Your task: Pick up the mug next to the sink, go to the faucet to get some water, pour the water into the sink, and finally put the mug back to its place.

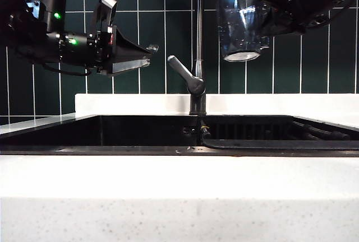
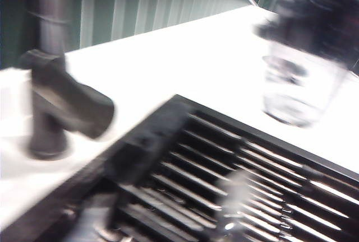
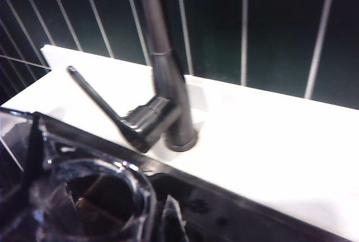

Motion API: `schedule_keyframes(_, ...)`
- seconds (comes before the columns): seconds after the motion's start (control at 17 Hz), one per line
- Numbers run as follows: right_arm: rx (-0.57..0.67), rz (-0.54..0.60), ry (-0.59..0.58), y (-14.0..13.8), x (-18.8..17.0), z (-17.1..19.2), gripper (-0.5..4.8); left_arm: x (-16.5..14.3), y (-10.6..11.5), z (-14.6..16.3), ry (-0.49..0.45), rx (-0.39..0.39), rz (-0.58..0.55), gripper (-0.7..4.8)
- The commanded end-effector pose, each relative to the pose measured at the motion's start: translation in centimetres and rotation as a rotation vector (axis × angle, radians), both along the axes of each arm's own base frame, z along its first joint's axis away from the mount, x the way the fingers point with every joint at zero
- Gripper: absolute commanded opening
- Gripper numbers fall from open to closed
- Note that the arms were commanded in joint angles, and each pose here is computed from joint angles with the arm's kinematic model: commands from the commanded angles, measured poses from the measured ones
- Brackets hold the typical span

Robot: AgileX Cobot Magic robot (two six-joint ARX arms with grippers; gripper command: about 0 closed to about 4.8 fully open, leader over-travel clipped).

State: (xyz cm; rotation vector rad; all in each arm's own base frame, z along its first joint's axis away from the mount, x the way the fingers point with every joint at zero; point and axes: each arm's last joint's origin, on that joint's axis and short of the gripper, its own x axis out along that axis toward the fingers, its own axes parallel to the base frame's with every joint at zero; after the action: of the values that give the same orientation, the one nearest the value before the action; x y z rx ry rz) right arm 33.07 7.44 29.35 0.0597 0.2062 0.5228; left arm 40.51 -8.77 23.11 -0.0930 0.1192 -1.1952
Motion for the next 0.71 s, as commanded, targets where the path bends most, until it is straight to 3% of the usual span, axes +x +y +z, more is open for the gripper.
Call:
schedule_keyframes(0.06,0.016,0.020,-0.020,0.2,0.0,0.5,-0.06,1.7,2.4,0.3,0.050,0.000,0.020,4.79)
schedule_keyframes(0.24,0.022,0.030,-0.025,0.3,0.0,0.5,-0.06,2.5,3.4,0.5,0.057,-0.013,-0.011,4.79)
schedule_keyframes(0.71,0.024,0.095,-0.028,2.4,-0.3,0.2,-0.06,7.2,2.7,-1.1,0.143,-0.051,-0.146,4.79)
